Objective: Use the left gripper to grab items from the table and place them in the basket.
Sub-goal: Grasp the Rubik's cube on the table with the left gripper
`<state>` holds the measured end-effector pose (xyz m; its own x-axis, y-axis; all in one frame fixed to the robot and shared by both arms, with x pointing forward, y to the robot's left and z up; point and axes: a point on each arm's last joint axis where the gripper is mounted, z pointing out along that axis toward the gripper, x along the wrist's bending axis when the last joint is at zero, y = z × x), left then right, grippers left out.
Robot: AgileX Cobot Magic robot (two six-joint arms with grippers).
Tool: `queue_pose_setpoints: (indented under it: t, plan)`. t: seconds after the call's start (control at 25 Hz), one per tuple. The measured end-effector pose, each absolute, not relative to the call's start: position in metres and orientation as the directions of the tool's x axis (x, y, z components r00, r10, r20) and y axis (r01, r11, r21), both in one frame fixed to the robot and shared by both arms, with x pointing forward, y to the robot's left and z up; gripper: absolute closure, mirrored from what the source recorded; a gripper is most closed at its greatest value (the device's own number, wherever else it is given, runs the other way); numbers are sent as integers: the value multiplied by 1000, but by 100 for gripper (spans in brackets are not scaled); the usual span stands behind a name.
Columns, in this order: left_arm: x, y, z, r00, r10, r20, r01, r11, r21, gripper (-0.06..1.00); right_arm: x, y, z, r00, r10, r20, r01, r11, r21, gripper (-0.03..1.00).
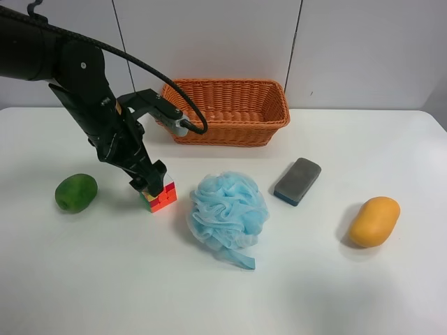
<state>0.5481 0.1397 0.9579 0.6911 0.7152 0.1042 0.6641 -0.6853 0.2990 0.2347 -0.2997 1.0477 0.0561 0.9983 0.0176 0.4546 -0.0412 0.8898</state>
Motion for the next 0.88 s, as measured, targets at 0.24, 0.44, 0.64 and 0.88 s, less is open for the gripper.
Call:
queue_pose_setpoints:
  t: [0.24, 0.44, 0.64, 0.88]
  plan:
    - [553, 137, 942, 694, 714, 99, 665, -687, 293, -5, 235, -300, 1048, 56, 998, 18, 455, -41, 890, -3]
    - [557, 135, 931, 704, 703, 100, 655, -697, 290, -5, 235, -300, 1048, 56, 998, 18, 455, -41, 890, -3]
    - [559, 133, 918, 714, 694, 95, 650, -707, 278, -5, 235, -300, 1048, 56, 998, 18, 455, -41, 890, -3]
    - [563, 130, 902, 713, 695, 90, 653, -705, 276, -5, 235, -300, 1048, 56, 998, 18, 455, -41, 890, -3]
